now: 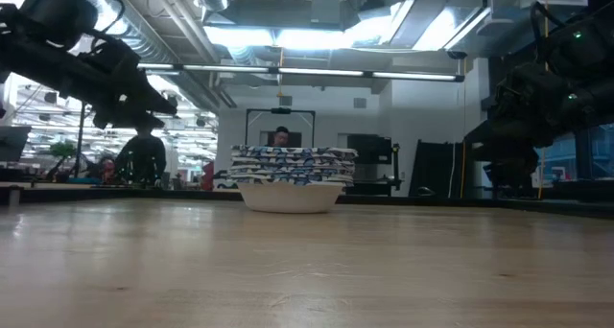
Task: Nest bowls inside each other
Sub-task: Return to Home Position
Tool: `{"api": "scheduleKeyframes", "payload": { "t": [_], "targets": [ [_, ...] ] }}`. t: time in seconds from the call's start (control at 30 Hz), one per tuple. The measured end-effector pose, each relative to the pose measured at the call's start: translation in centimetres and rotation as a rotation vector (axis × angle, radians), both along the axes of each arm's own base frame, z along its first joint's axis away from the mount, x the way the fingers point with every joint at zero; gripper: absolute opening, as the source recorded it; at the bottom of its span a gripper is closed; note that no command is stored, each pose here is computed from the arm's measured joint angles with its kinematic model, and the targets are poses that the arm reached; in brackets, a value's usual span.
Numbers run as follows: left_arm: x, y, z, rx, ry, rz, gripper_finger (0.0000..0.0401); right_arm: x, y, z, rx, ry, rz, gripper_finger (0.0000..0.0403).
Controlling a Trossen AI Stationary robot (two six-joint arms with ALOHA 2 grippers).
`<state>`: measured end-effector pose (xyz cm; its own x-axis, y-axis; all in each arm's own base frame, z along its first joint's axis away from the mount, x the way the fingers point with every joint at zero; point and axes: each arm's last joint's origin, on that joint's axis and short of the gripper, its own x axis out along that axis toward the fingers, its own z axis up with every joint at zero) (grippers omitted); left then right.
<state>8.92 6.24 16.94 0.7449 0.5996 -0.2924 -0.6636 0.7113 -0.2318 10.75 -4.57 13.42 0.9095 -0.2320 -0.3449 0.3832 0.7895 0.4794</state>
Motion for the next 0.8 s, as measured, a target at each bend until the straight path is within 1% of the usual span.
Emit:
{"api": "scheduleKeyframes", "payload": {
  "t": [0.07, 0.17, 0.27, 0.5, 0.8],
  "targets": [
    [-0.1, -0.1, -0.3, 0.032, -0.028, -0.005, 0.0299, 0.0, 0.0, 0.0, 0.000, 0.000, 0.000, 0.0205],
    [-0.2, -0.3, -1.4, 0.049, -0.102, -0.028, 0.0299, 0.0, 0.0, 0.0, -0.001, 0.000, 0.001, 0.0205],
    [-0.2, -0.4, -1.2, 0.087, -0.171, -0.079, 0.0299, 0.0, 0.0, 0.0, -0.001, -0.001, 0.001, 0.0205],
    [-0.2, -0.4, -1.3, 0.119, -0.143, -0.090, 0.0299, 0.0, 0.0, 0.0, -0.003, 0.000, 0.001, 0.0205],
    [-0.2, -0.4, -1.3, 0.122, -0.140, -0.092, 0.0299, 0.0, 0.0, 0.0, -0.003, 0.001, 0.002, 0.0205]
  ]
}}
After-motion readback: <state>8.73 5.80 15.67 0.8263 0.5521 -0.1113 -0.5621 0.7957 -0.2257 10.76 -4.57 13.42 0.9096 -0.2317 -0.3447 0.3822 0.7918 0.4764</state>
